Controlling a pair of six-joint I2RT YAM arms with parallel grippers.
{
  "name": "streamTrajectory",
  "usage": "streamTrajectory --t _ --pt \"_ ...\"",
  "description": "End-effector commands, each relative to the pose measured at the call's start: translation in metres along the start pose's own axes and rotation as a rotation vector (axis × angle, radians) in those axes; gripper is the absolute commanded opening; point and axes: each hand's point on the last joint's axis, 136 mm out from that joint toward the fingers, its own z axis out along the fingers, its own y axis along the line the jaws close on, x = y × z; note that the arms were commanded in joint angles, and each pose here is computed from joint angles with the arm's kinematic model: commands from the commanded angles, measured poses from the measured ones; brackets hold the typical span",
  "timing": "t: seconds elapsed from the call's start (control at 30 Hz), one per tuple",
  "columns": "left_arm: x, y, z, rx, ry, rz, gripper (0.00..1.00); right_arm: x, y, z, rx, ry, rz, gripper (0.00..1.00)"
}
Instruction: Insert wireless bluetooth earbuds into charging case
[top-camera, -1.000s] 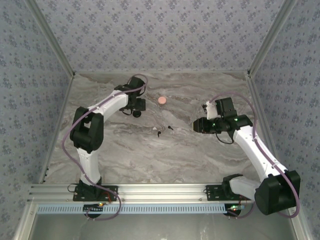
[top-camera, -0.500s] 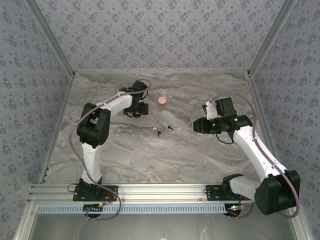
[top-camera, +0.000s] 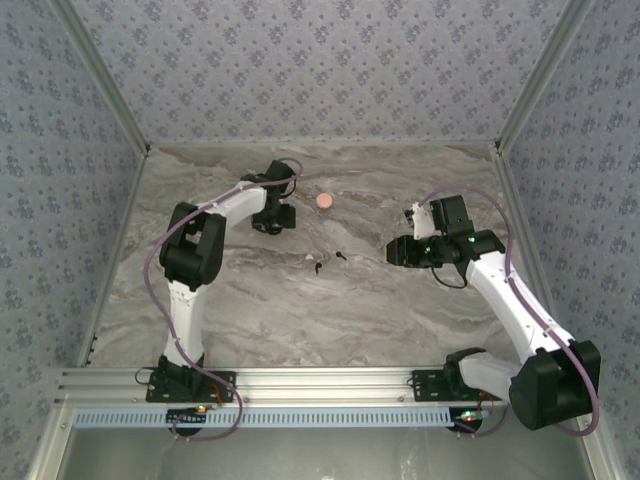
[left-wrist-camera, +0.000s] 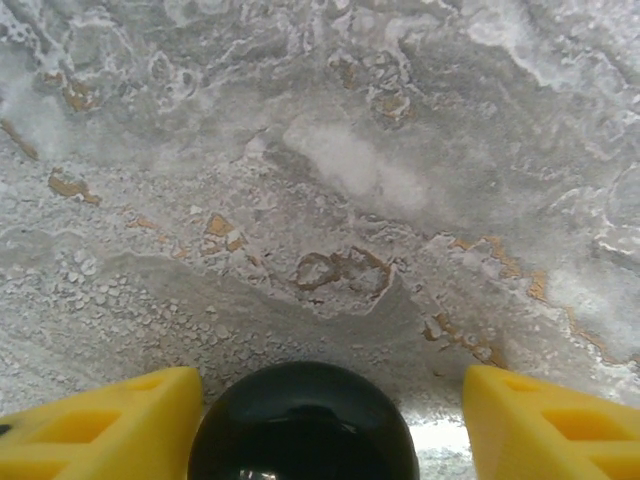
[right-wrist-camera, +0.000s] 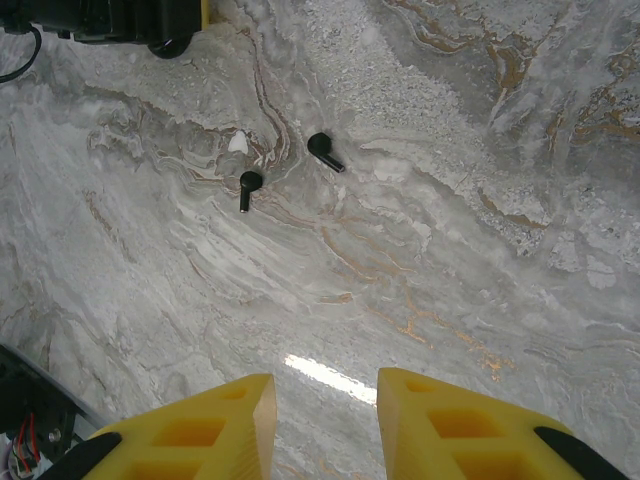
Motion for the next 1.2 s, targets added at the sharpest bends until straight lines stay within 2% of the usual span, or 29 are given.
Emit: streamTrajectory --t 0.0,0.1,0.37,0.67,0.93,1.17 --pt "0.001 0.001 0.005 0.002 0.024 -0.006 0.61 0.003 -0.003 -0.001 0.017 0.004 0.009 0.34" --pt "0.002 0.000 0.004 0.010 0.027 -0.005 0.54 0.003 -0.003 0.000 0.017 0.006 0.011 0.34" --pt "0.007 -0.007 -0.002 0.045 0.036 0.000 0.47 0.002 -0.004 0.000 0.020 0.004 0.011 0.34" --pt "0.013 -0.048 -0.017 0.089 0.028 0.059 0.47 0.005 -0.008 0.002 0.037 0.013 0.010 0.34" --pt "0.021 -0.092 -0.012 0.127 0.041 0.106 0.48 0.006 -0.010 0.003 0.044 0.017 0.014 0.34" --pt "0.029 -0.110 -0.005 0.135 0.058 0.128 0.48 0.012 -0.017 0.010 0.056 0.037 0.030 0.34"
